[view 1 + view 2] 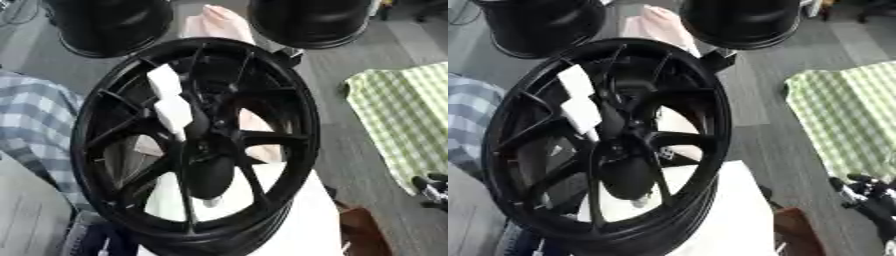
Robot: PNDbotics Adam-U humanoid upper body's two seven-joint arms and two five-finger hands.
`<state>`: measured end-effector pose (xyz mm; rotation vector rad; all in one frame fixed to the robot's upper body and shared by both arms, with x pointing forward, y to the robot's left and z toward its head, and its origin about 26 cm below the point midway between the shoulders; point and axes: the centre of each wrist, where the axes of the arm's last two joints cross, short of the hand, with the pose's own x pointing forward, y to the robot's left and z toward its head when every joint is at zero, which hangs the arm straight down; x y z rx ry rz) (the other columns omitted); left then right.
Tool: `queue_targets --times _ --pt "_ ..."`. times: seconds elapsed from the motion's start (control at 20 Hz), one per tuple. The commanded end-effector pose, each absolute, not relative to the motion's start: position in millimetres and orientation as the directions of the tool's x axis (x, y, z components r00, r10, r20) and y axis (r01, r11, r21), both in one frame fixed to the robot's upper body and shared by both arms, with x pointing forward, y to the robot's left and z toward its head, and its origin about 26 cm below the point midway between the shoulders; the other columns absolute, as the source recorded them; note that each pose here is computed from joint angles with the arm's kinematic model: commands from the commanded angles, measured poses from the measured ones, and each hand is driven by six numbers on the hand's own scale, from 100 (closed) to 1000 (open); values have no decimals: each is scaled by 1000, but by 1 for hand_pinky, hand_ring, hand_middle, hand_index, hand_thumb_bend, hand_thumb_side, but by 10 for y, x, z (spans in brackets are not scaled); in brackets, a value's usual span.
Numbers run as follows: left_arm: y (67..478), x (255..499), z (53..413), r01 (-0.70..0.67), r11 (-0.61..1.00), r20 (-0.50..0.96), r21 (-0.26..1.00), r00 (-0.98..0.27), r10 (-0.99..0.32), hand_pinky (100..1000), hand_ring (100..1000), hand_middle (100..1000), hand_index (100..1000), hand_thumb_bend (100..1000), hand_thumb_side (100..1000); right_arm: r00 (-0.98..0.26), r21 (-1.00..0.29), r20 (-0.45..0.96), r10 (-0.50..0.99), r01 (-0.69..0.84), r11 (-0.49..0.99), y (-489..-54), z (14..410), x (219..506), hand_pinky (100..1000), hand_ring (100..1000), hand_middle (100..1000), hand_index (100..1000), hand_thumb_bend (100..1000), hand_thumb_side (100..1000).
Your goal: Pull the pin out of the wheel hub.
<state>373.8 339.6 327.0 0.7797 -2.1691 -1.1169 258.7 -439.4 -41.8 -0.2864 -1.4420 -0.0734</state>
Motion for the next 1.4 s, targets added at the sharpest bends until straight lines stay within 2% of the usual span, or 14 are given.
queue_targets --times 0.05,0.3,0.5,0.7,0.9,1.2,1.25,1.4 --pt "3357 3698 3603 -193 249 53 949 -680 -732 723 659 595 751 539 464 105 -189 980 168 235 954 -4497 -273 2595 491 630 512 680 604 265" --pt "3119 3770 3841 -70 -68 -97 995 -721 -686 746 649 605 756 545 494 103 -200 978 180 247 948 -4512 -263 2564 492 630 512 680 604 265" --pt "2988 3851 3877 19 -149 -83 989 -756 -650 738 647 605 759 537 519 102 -205 977 185 248 947 -4516 -254 2563 492 630 512 680 604 265" --pt "2898 3882 3781 153 -58 79 987 -756 -650 715 631 589 783 516 570 101 -215 976 195 247 945 -4523 -237 2568 492 629 512 680 603 266" --pt "2718 3746 3734 251 98 253 963 -718 -648 701 620 579 786 501 578 99 -219 975 201 247 944 -4527 -222 2577 492 629 512 680 603 265" --pt "2315 3375 3704 280 196 339 940 -700 -628 691 617 581 789 528 576 98 -227 973 209 243 943 -4533 -207 2584 492 629 512 680 602 265" --pt "2251 3319 3700 284 201 346 937 -697 -628 690 617 582 788 558 565 98 -228 973 210 243 943 -4534 -206 2585 492 629 512 680 602 266" --pt "2098 3216 3685 303 209 365 930 -685 -630 688 617 585 789 539 580 99 -231 972 213 241 943 -4538 -203 2585 492 629 512 680 602 266"
